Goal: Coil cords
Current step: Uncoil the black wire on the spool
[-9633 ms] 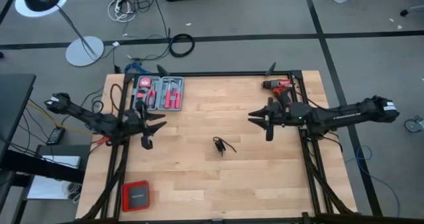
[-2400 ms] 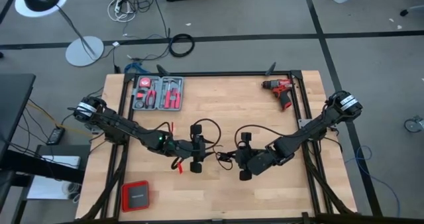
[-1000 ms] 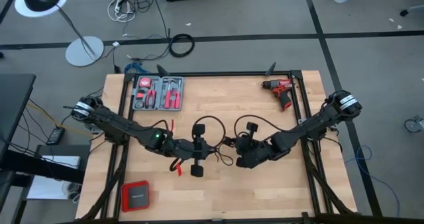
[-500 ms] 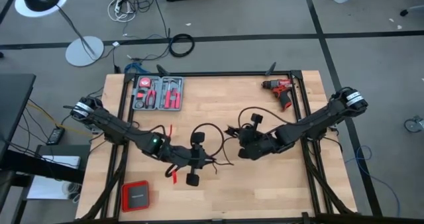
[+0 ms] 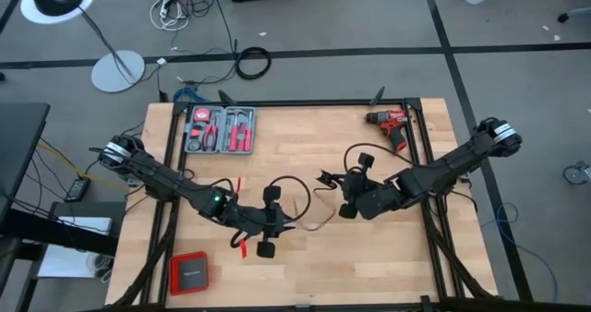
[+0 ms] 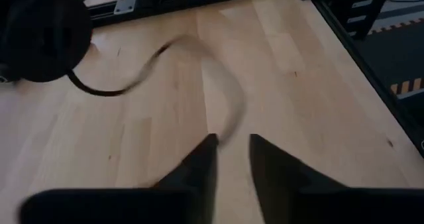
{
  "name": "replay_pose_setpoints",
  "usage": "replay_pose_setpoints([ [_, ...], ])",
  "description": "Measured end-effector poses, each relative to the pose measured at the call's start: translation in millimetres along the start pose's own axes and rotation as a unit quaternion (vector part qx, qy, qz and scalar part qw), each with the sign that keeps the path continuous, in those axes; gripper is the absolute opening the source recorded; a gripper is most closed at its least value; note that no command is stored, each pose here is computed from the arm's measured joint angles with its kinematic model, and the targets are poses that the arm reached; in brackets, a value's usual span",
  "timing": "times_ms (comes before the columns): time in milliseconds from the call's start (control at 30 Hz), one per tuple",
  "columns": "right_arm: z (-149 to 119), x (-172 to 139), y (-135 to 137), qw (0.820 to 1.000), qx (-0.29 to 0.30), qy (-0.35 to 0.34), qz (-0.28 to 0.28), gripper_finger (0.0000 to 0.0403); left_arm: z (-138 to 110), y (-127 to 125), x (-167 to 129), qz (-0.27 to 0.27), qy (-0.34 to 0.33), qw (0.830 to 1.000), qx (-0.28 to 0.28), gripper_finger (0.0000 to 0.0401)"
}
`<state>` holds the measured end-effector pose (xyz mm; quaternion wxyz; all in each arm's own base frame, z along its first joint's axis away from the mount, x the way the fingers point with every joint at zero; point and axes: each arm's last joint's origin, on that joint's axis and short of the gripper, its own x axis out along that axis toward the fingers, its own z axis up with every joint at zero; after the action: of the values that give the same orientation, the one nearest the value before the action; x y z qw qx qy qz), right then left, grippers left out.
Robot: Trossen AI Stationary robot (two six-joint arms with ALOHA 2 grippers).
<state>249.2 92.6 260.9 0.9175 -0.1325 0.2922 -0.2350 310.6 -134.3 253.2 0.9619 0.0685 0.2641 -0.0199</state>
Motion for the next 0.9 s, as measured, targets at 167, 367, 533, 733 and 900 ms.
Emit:
replay_pose_setpoints([
  [167, -2.8, 0.6, 2.1, 1.0, 0.011, 0.008, -0.002, 0.0013, -1.1, 3.5, -0.5, 0.025, 0.024, 0.999, 0.012, 0.0169],
  [367, -0.9, 0.3, 24.1, 0.999, 0.02, -0.019, 0.025, 0.0013, 6.5, 11.9, -0.3, 0.057, 0.017, 0.998, -0.005, 0.0174],
  [533, -9.1, 10.4, 44.2, 1.0, -0.002, -0.01, 0.027, 0.0013, 9.8, 17.3, 1.6, 0.056, 0.007, 0.998, -0.015, 0.0164],
  [733, -9.3, 16.4, 54.5, 0.999, -0.006, -0.024, 0.021, 0.0013, 4.8, 22.4, 2.8, 0.061, 0.034, 0.998, -0.012, 0.0162],
  [900, -5.3, 13.2, 58.1, 0.998, -0.015, -0.044, 0.03, 0.0013, -0.2, 33.7, 5.5, 0.098, 0.057, 0.993, -0.037, 0.0164],
])
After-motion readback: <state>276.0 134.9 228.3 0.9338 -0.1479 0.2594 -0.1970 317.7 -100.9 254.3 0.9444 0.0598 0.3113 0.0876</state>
